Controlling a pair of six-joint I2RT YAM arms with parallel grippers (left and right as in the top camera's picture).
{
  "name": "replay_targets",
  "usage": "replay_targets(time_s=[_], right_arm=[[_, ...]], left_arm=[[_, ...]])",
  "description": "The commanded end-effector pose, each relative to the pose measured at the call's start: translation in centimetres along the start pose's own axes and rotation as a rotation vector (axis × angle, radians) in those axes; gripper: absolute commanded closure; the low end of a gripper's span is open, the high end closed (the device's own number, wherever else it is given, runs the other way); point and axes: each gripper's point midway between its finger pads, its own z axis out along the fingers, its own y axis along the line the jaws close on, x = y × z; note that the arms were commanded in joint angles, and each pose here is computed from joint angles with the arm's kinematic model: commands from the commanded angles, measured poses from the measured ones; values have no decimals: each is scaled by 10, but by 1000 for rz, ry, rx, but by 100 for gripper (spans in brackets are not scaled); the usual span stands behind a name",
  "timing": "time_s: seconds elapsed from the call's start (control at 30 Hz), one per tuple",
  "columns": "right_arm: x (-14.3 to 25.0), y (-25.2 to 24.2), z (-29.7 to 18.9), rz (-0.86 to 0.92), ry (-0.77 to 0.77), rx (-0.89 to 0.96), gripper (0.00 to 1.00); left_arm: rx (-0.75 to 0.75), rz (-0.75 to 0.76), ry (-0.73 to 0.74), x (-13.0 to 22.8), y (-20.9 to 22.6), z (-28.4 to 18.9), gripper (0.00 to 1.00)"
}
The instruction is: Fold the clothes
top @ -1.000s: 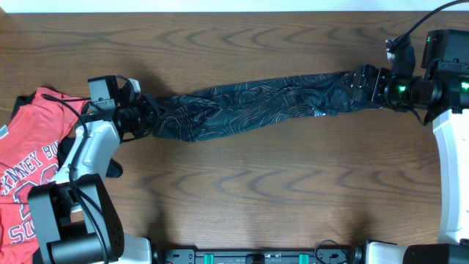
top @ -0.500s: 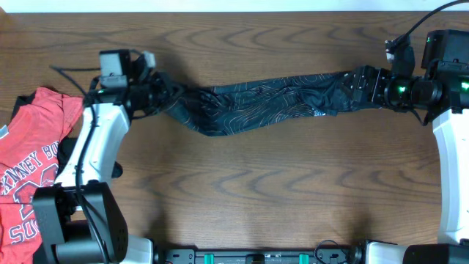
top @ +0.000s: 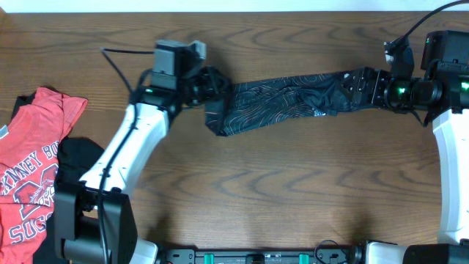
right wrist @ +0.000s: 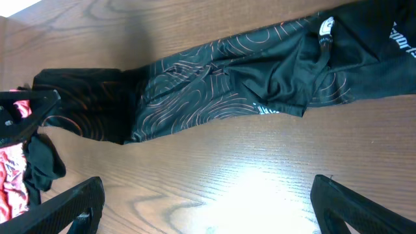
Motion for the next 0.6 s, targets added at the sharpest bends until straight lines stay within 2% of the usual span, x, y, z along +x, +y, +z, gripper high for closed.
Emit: replay_targets(time_s=[0.0,0.17,0.57], right_arm=[[2,6,2,-25,13,-17,1],[3,6,2,-22,17,-17,1],[9,5,2,-21,39,-14,1]], left_arm=[[-26,14,-59,-6,-16,9,94],[3,32,-33,11,-30,41,94],[46,-55,61,37,-5,129,94]])
